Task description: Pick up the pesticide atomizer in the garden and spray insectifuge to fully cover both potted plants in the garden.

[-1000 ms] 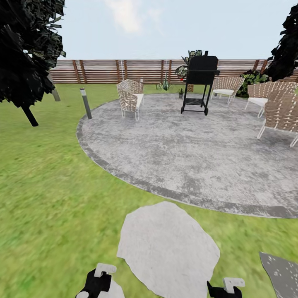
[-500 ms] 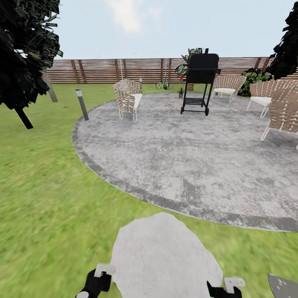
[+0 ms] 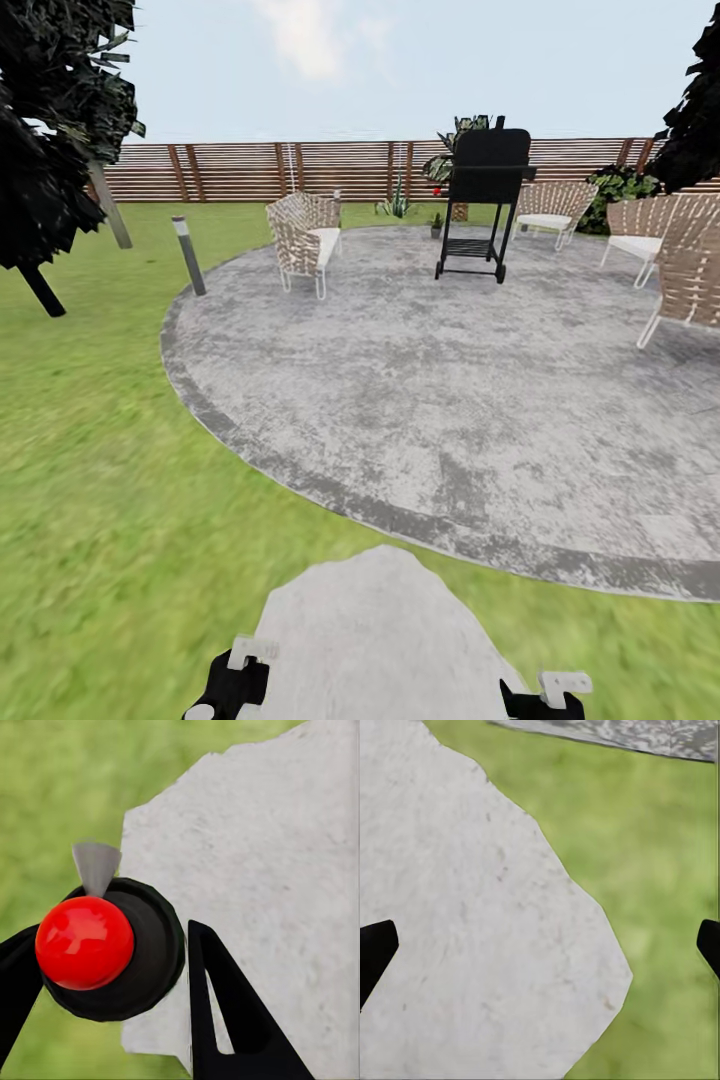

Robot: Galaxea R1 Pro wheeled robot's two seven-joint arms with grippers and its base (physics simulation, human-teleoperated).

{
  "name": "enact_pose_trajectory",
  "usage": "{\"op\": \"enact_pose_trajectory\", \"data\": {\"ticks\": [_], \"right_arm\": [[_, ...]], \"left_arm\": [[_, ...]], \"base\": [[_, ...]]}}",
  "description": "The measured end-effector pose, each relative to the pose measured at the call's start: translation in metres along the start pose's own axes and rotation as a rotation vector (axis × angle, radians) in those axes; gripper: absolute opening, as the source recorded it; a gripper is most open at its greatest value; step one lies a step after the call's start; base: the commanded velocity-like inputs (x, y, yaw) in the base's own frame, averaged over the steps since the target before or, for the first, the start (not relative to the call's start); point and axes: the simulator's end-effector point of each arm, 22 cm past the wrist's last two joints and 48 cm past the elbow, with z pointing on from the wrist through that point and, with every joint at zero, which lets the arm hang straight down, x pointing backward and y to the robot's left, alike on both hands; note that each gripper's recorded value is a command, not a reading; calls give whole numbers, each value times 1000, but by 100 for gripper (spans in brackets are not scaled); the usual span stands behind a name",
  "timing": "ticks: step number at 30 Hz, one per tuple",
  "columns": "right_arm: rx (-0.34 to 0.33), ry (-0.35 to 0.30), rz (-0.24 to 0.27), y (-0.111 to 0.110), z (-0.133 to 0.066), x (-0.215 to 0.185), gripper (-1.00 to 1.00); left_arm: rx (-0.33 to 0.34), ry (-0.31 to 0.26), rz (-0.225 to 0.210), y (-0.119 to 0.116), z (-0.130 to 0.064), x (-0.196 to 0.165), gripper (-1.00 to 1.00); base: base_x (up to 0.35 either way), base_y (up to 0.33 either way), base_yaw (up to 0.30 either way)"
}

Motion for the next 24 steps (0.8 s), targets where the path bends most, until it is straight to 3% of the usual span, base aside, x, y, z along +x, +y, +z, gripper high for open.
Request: {"op": "enact_pose_trajectory", "data": {"ticks": [24], "right_arm": [[0,0,-1,0,0,0,100]], "left_arm": [[0,0,0,0,0,0,-100]], "base": [[332,-95,0]]}}
